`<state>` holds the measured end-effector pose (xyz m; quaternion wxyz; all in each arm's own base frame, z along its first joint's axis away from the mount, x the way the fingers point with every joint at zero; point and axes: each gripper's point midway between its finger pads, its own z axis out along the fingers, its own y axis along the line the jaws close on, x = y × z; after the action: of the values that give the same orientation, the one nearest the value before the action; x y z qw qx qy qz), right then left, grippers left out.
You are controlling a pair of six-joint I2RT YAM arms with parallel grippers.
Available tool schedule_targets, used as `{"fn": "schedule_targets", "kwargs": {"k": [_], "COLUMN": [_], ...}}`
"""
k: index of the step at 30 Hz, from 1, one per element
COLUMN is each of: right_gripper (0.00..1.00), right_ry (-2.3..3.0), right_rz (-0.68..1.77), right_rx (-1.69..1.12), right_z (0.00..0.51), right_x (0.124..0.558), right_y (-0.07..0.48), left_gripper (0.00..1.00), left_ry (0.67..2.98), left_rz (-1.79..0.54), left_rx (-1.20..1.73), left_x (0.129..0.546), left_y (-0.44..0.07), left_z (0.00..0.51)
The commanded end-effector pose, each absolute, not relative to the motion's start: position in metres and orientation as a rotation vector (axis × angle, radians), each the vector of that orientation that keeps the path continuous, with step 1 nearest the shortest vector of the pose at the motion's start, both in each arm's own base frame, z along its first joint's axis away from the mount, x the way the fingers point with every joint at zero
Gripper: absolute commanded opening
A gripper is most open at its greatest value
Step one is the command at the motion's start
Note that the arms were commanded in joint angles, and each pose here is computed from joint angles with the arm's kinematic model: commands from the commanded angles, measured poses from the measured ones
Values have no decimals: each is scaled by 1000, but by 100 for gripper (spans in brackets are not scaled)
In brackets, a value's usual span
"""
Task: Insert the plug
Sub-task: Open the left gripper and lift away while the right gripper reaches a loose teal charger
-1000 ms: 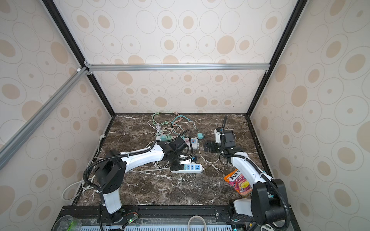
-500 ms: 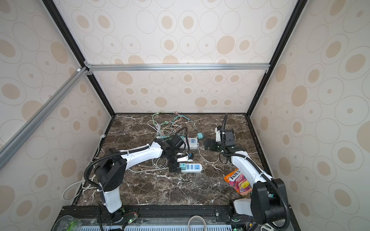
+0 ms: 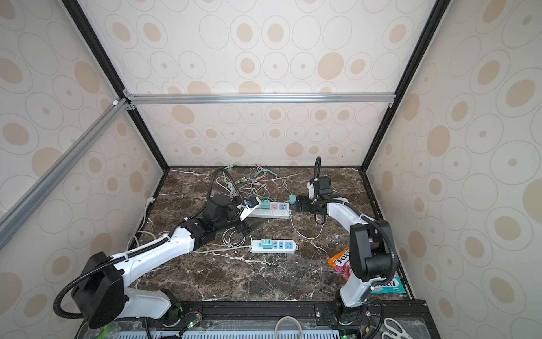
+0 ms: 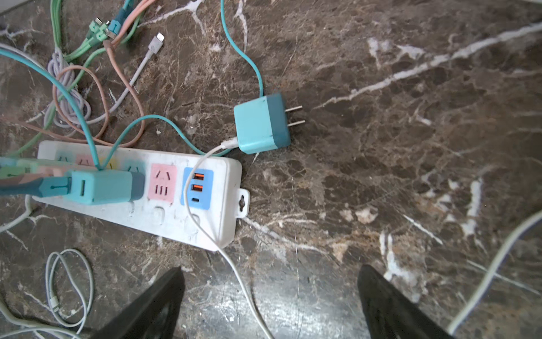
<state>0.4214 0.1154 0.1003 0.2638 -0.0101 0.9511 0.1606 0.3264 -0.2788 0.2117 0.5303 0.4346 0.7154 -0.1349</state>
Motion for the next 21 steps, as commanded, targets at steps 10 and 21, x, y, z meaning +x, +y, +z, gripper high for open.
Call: {"fn": "schedule_targets", "kwargs": {"k": [10, 21], "right_gripper": [92, 92], "right_ry": [2372, 2240], "right_rz": [406, 115], "right_rx": [-1109, -1633], "right_z": [91, 60], "right_x": [436, 479], "right_y": [151, 130], "left_gripper": [98, 98], "left_ry": [1571, 1698], "left_rz": [-490, -336], "left_rx": [567, 297], "left_x": [329, 343], "left_y": [-246, -200], "left_z": [283, 280]}}
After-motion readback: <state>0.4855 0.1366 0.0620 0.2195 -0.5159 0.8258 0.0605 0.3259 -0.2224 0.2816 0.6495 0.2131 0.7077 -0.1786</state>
